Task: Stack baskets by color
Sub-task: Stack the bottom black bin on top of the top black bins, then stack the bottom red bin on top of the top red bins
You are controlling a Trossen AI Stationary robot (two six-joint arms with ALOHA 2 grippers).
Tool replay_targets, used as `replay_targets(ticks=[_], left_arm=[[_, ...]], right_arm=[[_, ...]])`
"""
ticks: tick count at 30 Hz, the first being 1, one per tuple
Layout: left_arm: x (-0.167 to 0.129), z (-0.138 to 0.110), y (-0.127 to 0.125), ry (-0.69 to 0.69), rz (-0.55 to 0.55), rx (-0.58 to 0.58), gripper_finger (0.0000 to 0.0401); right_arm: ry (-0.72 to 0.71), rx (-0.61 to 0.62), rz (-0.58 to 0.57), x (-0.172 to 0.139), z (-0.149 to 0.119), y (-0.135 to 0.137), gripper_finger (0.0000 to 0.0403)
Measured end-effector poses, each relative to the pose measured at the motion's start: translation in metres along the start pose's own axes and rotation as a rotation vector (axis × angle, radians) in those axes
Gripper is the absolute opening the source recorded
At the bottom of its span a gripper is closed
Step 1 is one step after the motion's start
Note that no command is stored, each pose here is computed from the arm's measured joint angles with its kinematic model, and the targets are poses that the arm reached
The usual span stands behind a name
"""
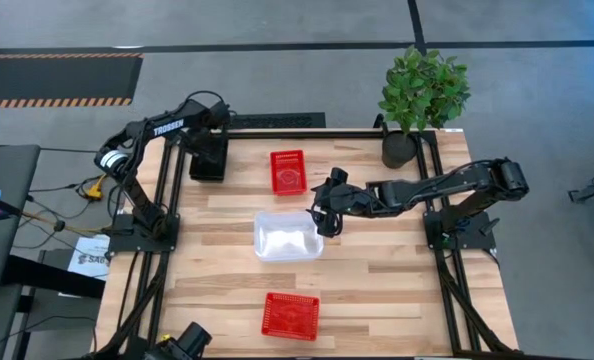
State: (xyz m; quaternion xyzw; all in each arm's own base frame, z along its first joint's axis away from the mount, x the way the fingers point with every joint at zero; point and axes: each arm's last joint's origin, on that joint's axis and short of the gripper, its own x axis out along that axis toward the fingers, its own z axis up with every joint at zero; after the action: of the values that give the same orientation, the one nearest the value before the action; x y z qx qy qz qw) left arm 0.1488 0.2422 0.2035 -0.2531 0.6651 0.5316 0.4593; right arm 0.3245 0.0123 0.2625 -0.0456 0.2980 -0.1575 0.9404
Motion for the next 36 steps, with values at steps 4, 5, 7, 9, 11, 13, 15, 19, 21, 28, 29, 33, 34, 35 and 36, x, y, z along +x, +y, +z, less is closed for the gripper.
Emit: replay_targets(ticks=[4, 5, 7, 9, 11, 13, 15, 19, 21, 28, 29, 33, 34, 35, 36], left_arm=[[0.0, 0.001, -0.001, -0.008, -0.018, -0.007, 0.0], [0.0, 0.002, -0.001, -0.014, -0.019, -0.011, 0.0], [0.0, 0.002, -0.001, -0.02, -0.019, -0.012, 0.0], [-0.005, 0.003, 0.002, -0.031, 0.05, 0.009, 0.0], [-0.016, 0.004, 0.006, -0.064, 0.129, 0.018, 0.0], [-0.027, 0.006, 0.01, -0.088, 0.126, 0.021, 0.0], [-0.033, 0.008, 0.01, -0.109, 0.076, 0.011, 0.0], [-0.034, 0.011, 0.005, -0.14, 0.028, 0.022, 0.0], [-0.035, 0.011, -0.001, -0.158, 0.004, 0.059, 0.0], [-0.081, -0.009, -0.02, -0.399, -0.152, 0.179, 0.0], [-0.091, -0.014, -0.023, -0.448, -0.182, 0.196, 0.0], [-0.127, -0.047, -0.036, -0.609, -0.287, 0.309, 0.0], [-0.136, -0.058, -0.04, -0.646, -0.303, 0.34, 0.0], [-0.144, -0.068, -0.044, -0.68, -0.319, 0.37, 0.0], [-0.152, -0.079, -0.047, -0.714, -0.339, 0.405, 0.0]], right_arm=[[0.0, 0.001, 0.001, 0.0, 0.0, 0.0, 0.0301], [0.0, 0.002, 0.003, 0.0, 0.0, 0.0, 0.0301], [-0.001, 0.0, 0.009, -0.001, 0.0, 0.002, 0.0301], [-0.002, -0.004, 0.014, -0.001, 0.0, 0.004, 0.0301], [-0.002, -0.011, 0.017, -0.002, 0.0, 0.005, 0.0301], [-0.002, -0.02, 0.018, -0.002, 0.0, 0.005, 0.0301], [-0.002, -0.021, 0.014, -0.001, 0.0, 0.003, 0.0301], [-0.002, -0.009, 0.003, 0.0, 0.0, -0.001, 0.0301], [0.003, -0.008, 0.002, 0.0, 0.0, -0.001, 0.0301], [0.006, -0.032, 0.069, -0.001, -0.001, 0.005, 0.0301], [0.003, -0.034, 0.085, -0.003, 0.0, 0.006, 0.0301], [-0.017, -0.037, 0.137, -0.008, 0.002, 0.01, 0.0302], [-0.008, -0.038, 0.153, -0.008, 0.001, 0.012, 0.0301], [-0.002, -0.039, 0.172, -0.009, 0.001, 0.014, 0.0301], [-0.001, -0.04, 0.187, -0.009, 0.0, 0.015, 0.0301]])
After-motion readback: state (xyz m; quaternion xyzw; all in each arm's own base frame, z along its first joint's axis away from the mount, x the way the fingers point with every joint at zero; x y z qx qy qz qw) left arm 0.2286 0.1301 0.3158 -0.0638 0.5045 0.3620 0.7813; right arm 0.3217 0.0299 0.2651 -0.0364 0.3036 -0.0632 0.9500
